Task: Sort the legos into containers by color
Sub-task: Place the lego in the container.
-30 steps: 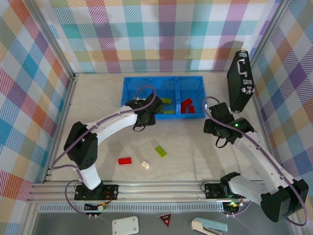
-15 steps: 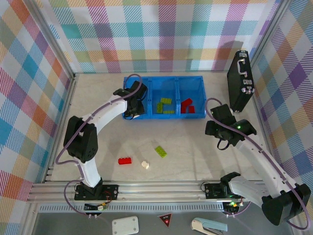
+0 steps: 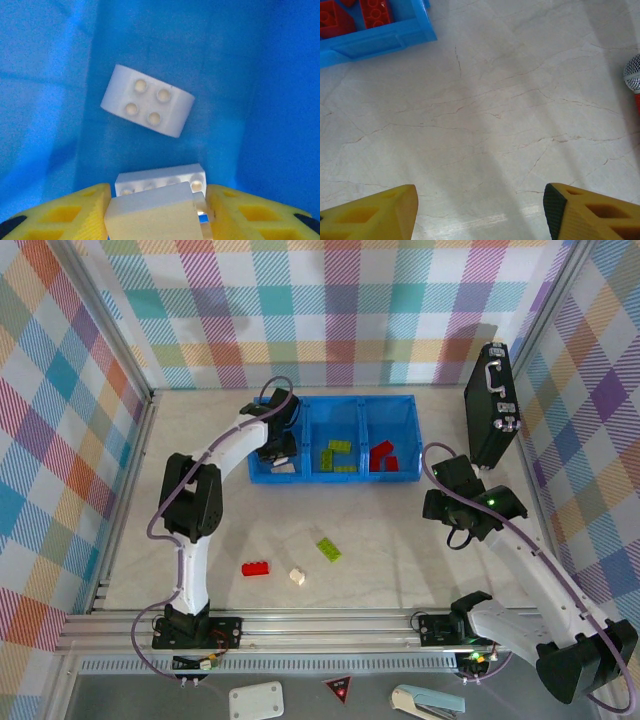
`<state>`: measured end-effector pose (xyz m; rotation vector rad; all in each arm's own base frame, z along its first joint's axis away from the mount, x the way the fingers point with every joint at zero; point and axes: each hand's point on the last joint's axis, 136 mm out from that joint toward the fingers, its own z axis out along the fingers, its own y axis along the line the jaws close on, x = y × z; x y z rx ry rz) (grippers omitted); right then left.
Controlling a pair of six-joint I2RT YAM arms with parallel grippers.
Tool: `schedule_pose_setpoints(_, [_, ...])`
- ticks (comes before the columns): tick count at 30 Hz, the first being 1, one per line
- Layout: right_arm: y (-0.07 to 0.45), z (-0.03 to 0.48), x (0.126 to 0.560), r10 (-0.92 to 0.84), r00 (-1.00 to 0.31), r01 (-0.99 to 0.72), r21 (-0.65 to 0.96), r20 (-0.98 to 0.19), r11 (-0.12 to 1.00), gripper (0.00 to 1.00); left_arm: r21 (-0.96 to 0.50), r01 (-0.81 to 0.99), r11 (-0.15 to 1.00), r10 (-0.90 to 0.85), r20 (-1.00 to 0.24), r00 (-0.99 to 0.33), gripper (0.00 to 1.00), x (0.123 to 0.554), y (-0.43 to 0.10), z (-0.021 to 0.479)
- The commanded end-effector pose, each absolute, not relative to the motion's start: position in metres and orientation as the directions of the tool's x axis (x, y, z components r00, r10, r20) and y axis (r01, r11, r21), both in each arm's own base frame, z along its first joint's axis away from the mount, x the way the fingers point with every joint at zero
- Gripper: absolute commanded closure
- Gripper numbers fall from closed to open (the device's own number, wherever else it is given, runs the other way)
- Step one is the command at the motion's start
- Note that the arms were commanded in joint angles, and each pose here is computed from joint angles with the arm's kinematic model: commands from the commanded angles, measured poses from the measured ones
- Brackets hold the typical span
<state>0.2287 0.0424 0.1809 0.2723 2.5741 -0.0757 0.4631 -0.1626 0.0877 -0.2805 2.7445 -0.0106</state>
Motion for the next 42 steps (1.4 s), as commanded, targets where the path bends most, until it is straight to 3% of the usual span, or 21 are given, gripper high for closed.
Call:
schedule_pose_setpoints(1, [0.036,0.186,0.224,0.188,-0.824,0.227,-0.008,-0.535,0.974,0.32,-0.008,-0.19,0.982,-0.181,-0.336,-0.924,0.49,0.462,-0.154,0.08])
schedule_pose_setpoints(11, [0.032,0.189,0.221,0.184,-0.817,0.23,-0.016,-0.546,0.973,0.32,0.0,-0.202,0.979,-0.191,-0.332,-0.924,0.41,0.463,-0.149,0.079])
schedule_pose_setpoints(22, [0.034,0.188,0.223,0.185,-0.815,0.226,-0.008,-0.549,0.974,0.31,-0.055,-0.187,0.981,-0.195,-0.35,-0.916,0.41,0.451,-0.152,0.106])
schedule_pose_setpoints(42, [0.046,0.174,0.228,0.164,-0.836,0.182,0.017,-0.524,0.983,0.31,-0.112,-0.121,0.986,-0.149,-0.287,-0.946,0.41,0.366,-0.158,0.121])
